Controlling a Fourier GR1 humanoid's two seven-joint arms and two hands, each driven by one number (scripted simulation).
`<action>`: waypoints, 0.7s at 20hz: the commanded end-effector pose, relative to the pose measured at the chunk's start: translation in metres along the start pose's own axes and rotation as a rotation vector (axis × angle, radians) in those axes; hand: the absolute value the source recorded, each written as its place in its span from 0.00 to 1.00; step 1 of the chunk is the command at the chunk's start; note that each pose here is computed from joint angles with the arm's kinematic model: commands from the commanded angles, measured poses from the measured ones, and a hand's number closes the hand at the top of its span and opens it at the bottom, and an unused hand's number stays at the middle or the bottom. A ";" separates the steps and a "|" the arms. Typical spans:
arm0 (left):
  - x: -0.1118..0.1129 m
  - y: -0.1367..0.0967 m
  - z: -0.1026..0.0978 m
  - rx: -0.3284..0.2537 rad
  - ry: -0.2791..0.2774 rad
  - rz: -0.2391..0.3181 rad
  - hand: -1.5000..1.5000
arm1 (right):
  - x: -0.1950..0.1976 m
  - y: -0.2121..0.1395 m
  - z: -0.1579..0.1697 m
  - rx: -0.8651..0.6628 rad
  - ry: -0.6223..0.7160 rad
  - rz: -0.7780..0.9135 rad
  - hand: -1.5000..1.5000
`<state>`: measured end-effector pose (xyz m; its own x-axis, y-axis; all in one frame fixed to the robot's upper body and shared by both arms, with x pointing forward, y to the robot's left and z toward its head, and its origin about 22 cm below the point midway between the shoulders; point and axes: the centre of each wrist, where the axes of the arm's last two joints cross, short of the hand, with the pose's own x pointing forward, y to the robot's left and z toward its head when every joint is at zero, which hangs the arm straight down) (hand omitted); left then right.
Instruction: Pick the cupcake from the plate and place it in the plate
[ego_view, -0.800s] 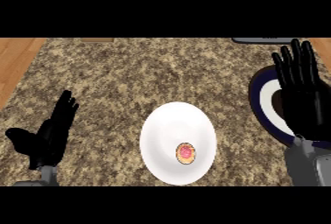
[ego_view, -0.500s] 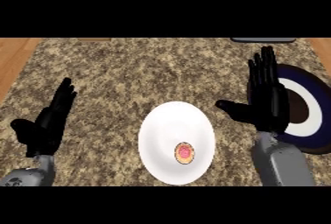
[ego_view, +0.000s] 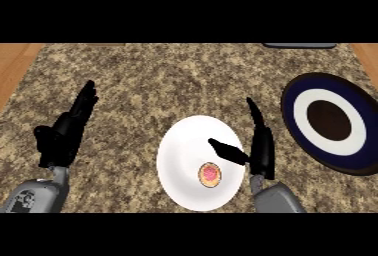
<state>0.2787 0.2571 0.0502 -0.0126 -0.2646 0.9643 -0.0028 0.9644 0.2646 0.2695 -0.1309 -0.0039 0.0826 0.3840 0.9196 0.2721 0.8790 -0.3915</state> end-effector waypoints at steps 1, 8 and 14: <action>-0.001 -0.001 -0.012 -0.015 0.013 -0.021 0.50 | -0.009 0.048 0.037 -0.054 -0.011 0.129 0.00; -0.005 -0.003 -0.011 0.006 0.035 -0.007 0.50 | 0.024 0.057 0.029 -0.156 -0.071 0.317 0.00; -0.015 0.002 -0.008 0.009 0.051 -0.025 0.50 | 0.040 0.057 0.042 0.004 0.214 0.610 0.00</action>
<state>0.2908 0.2629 0.0429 0.0288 -0.2823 0.9589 -0.0227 0.9588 0.2830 0.2519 -0.0609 0.0021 0.2512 0.7098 0.6581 0.2247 0.6185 -0.7529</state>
